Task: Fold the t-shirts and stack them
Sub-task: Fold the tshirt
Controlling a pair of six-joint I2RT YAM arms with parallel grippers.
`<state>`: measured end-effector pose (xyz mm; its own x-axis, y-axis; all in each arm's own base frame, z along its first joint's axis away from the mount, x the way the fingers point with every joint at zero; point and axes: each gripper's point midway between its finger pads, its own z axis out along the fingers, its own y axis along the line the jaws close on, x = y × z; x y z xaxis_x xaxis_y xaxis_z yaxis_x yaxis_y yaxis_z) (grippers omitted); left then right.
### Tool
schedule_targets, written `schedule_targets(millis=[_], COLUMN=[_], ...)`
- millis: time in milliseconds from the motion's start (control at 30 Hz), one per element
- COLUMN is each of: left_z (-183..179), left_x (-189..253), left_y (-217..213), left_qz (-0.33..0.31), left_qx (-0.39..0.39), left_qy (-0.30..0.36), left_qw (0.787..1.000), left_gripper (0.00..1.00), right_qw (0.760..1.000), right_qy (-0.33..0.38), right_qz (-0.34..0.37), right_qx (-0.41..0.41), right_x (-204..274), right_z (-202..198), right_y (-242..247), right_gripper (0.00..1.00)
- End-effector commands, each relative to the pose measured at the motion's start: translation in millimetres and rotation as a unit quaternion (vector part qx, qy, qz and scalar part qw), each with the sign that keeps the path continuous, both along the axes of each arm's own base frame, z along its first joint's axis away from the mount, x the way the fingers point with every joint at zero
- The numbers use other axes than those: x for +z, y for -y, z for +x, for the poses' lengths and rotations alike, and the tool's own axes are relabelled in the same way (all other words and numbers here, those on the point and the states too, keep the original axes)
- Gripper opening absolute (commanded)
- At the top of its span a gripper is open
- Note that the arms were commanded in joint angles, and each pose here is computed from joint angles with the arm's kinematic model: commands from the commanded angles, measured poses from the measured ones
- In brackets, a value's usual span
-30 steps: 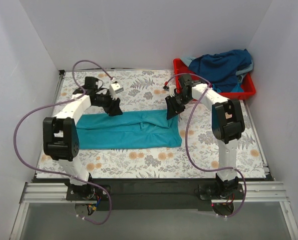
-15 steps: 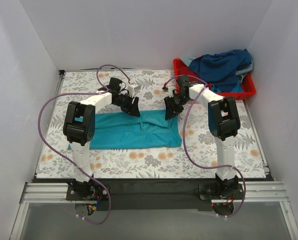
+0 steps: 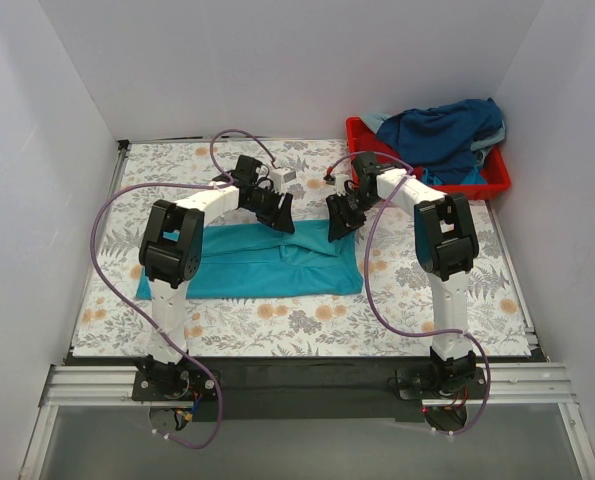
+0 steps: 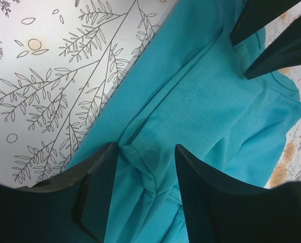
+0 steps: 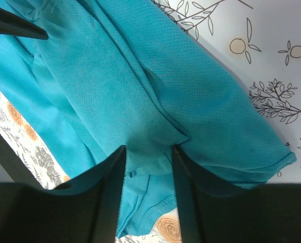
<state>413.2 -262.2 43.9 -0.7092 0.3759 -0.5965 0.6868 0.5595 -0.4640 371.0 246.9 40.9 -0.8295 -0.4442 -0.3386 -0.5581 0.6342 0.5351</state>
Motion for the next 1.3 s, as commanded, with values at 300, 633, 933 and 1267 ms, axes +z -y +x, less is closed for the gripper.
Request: schedule_targets(millis=[300, 633, 933, 1267], left_z=[17.5, 8.3, -15.4, -54.6], left_x=[7.5, 27.1, 61.6, 57.0], left_y=[3.5, 13.9, 10.6, -3.8], left_qz=[0.017, -0.017, -0.042, -0.036], left_qx=[0.022, -0.001, -0.036, -0.082], left_qy=[0.027, 0.028, 0.071, 0.093], left_qw=[0.999, 0.999, 0.996, 0.992], left_gripper=[0.43, 0.12, 0.02, 0.06], right_qw=[1.0, 0.999, 0.996, 0.988], right_qy=[0.025, 0.036, 0.055, 0.08], right_qz=[0.0, 0.025, 0.05, 0.04], right_qx=[-0.015, 0.003, 0.048, 0.128], right_x=[9.0, 24.5, 39.1, 39.4], right_z=[19.6, 14.1, -8.0, -44.0], right_y=[-3.9, -8.8, -6.4, -12.4], right_gripper=[0.5, 0.08, 0.01, 0.01])
